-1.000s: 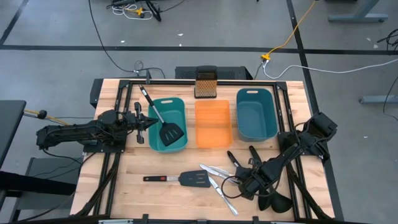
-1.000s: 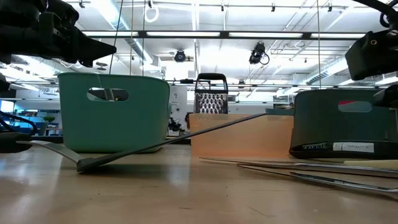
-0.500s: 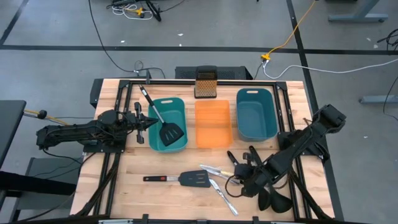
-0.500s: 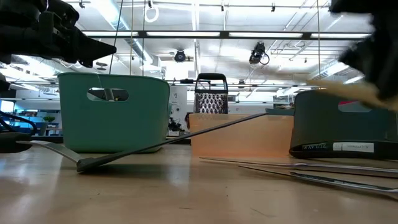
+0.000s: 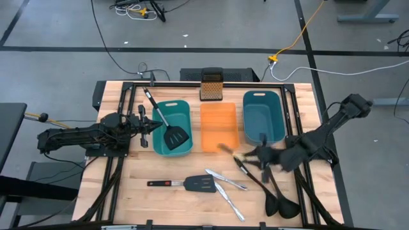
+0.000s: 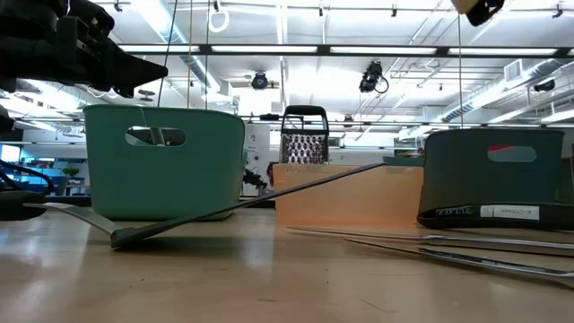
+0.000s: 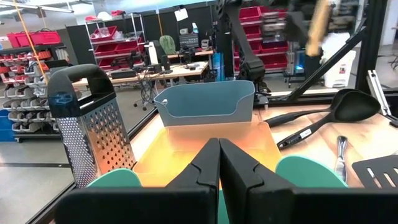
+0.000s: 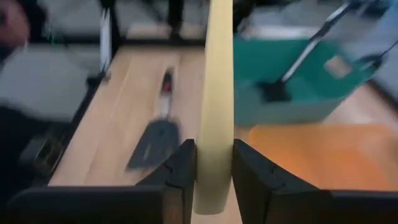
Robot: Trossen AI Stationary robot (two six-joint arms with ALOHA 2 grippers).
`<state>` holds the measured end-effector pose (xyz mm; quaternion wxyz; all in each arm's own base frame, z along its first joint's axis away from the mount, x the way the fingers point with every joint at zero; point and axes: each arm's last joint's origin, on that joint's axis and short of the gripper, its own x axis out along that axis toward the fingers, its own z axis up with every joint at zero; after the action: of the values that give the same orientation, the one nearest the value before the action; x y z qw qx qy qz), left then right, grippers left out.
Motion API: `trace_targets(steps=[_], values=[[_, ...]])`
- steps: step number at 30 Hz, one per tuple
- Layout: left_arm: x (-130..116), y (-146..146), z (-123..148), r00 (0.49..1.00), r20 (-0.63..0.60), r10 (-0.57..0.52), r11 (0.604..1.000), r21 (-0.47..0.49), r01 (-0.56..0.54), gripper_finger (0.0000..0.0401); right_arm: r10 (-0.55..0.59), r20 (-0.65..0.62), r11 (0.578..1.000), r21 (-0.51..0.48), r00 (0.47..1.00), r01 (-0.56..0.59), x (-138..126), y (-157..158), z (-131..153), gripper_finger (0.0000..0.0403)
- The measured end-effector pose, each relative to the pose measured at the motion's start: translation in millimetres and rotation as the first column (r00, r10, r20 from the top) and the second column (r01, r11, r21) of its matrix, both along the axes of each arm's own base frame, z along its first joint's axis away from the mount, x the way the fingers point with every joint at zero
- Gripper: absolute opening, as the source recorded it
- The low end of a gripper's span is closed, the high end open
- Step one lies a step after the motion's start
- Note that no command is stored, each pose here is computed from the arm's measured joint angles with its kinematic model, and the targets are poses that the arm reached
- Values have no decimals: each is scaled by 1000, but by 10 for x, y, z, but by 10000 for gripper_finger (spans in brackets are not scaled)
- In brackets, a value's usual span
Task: Pick & Place Kitchen Items
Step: Put the yellow table knife into the orange bin
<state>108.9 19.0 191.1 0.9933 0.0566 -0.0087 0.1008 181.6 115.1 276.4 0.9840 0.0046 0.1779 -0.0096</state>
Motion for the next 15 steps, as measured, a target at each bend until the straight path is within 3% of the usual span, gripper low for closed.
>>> trace_targets(steps=[7, 15], values=[[1, 0, -16, 1000, -3, 0, 1000, -1, 0, 9, -60, 188, 992, 120, 980, 37, -448, -361, -288, 85], [3, 0, -42, 1000, -13, 0, 1000, 4, 0, 9, -84, 310, 987, 158, 947, 36, -609, -487, -694, 85]])
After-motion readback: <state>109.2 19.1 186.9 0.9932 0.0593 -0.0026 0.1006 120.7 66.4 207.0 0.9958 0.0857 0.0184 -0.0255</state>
